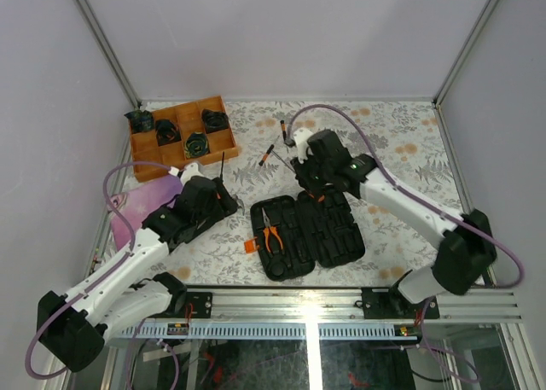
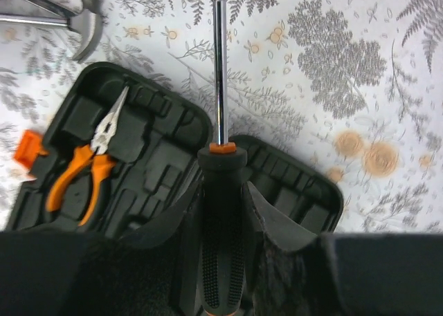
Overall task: Sort the tools into containers
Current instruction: Pick up the screwdriver from the center of the board, then move the storage box to the center of the board.
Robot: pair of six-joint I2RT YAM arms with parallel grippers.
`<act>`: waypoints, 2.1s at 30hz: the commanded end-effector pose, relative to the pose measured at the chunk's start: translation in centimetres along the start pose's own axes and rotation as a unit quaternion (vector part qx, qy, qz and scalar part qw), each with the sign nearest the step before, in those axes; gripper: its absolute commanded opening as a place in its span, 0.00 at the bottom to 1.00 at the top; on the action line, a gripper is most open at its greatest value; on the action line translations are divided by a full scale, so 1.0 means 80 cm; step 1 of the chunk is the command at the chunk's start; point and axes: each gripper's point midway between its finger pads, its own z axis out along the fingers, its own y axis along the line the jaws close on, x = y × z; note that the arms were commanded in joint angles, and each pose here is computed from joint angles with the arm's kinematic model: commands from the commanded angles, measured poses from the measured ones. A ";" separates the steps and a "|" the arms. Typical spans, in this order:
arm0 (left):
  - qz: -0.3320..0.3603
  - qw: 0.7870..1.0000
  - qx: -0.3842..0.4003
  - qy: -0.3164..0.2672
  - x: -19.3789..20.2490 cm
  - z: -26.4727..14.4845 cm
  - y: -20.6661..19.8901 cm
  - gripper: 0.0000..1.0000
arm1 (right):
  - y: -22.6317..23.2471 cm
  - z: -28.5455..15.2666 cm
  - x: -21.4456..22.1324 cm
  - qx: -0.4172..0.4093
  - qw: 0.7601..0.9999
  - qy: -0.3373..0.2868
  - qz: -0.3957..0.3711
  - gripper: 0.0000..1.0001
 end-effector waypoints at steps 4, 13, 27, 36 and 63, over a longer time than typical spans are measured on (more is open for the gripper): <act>0.007 0.999 0.037 0.013 0.005 0.024 -0.024 0.64 | 0.012 -0.064 -0.010 0.008 0.985 -0.112 0.133 0.00; 0.017 0.998 0.030 0.049 0.021 0.065 -0.026 0.64 | 0.023 -0.088 0.056 0.009 0.971 -0.105 0.217 0.00; 0.017 0.991 0.055 0.119 0.055 0.116 -0.034 0.53 | 0.031 -0.087 0.120 0.015 0.949 -0.102 0.299 0.00; 0.013 0.986 0.062 0.152 0.079 0.140 -0.034 0.39 | 0.036 -0.073 0.149 0.013 0.945 -0.090 0.316 0.00; 0.004 0.991 0.043 0.129 0.036 0.185 -0.048 0.10 | 0.052 -0.019 0.183 0.012 0.924 -0.007 0.381 0.00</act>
